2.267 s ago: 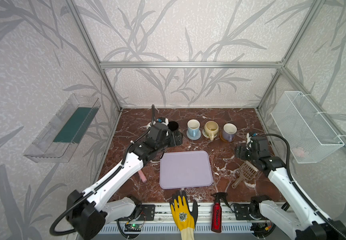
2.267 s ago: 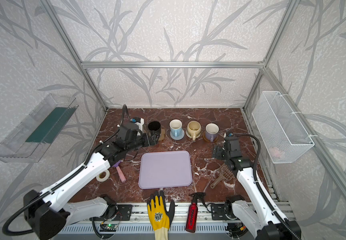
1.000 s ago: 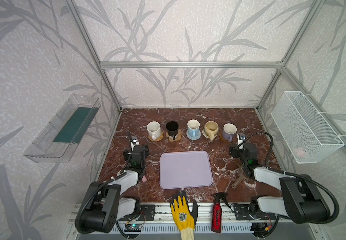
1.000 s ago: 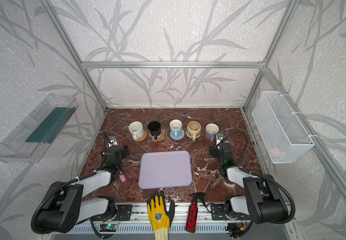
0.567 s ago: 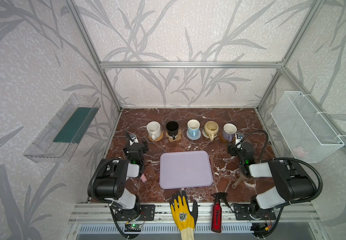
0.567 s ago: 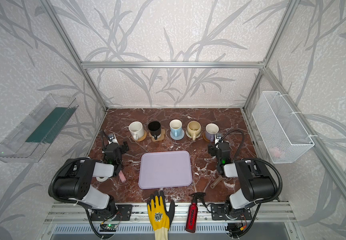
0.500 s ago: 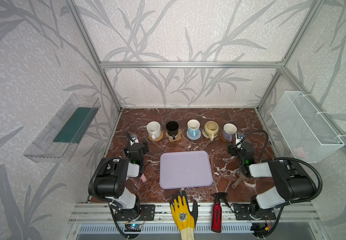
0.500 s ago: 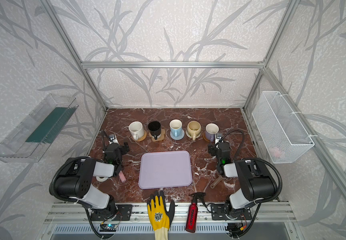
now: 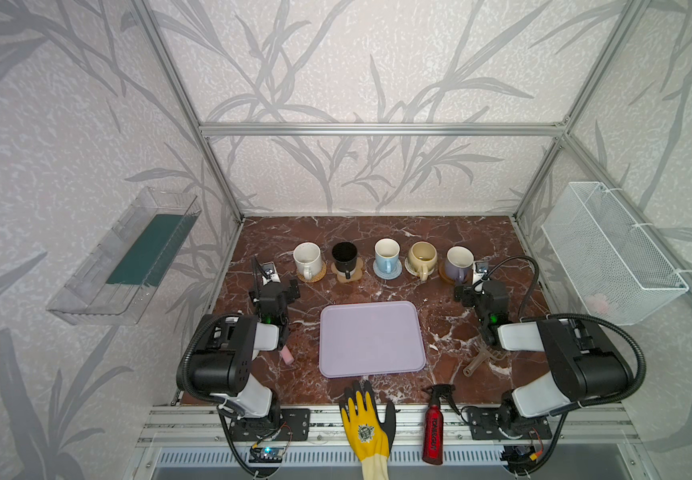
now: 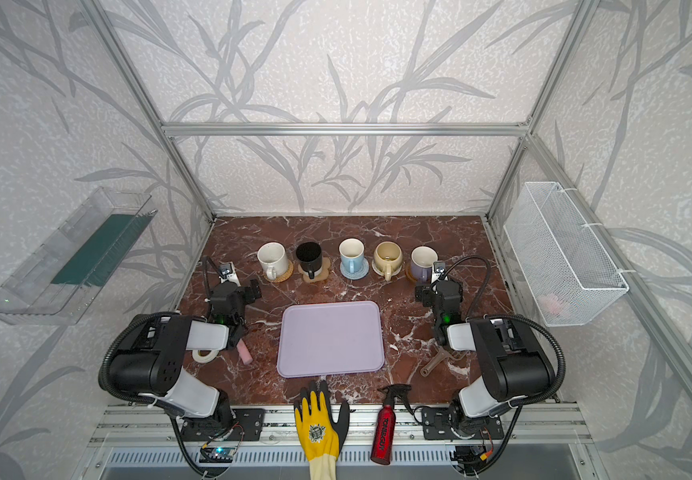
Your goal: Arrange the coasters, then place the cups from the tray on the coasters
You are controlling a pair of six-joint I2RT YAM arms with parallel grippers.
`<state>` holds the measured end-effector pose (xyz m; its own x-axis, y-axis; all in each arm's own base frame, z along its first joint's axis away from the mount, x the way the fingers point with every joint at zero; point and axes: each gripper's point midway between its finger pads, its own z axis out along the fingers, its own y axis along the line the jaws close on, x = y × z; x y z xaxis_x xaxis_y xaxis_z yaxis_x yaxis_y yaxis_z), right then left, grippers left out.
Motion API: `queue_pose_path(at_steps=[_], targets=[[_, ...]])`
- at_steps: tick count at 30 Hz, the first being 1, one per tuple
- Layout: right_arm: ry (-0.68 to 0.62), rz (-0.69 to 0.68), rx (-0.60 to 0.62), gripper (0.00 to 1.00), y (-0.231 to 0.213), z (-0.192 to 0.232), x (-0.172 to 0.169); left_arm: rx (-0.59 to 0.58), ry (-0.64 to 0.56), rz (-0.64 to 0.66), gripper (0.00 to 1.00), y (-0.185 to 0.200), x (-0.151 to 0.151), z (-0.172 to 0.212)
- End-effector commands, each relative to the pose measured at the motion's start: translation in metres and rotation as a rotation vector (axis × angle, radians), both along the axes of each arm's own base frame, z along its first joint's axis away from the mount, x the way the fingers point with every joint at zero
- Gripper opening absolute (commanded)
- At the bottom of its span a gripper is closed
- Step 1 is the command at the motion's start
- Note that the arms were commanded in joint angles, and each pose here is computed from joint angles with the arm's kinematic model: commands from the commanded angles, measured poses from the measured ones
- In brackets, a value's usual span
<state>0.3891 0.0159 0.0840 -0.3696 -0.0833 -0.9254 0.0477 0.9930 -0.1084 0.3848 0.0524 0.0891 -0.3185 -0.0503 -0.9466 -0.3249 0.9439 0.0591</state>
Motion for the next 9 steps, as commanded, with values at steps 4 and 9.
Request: queue_pose_path(at_steps=[4, 9], targets=[[-0.022, -0.023, 0.001, 0.99, -0.0043, 0.0086, 0.0045, 0.002, -0.015, -0.036, 0.99, -0.0031, 0.0077, 0.0071], [-0.022, -0.022, 0.001, 0.99, -0.004, 0.0085, 0.0044, -0.003, -0.017, -0.045, 0.99, -0.0034, 0.0074, 0.0067]])
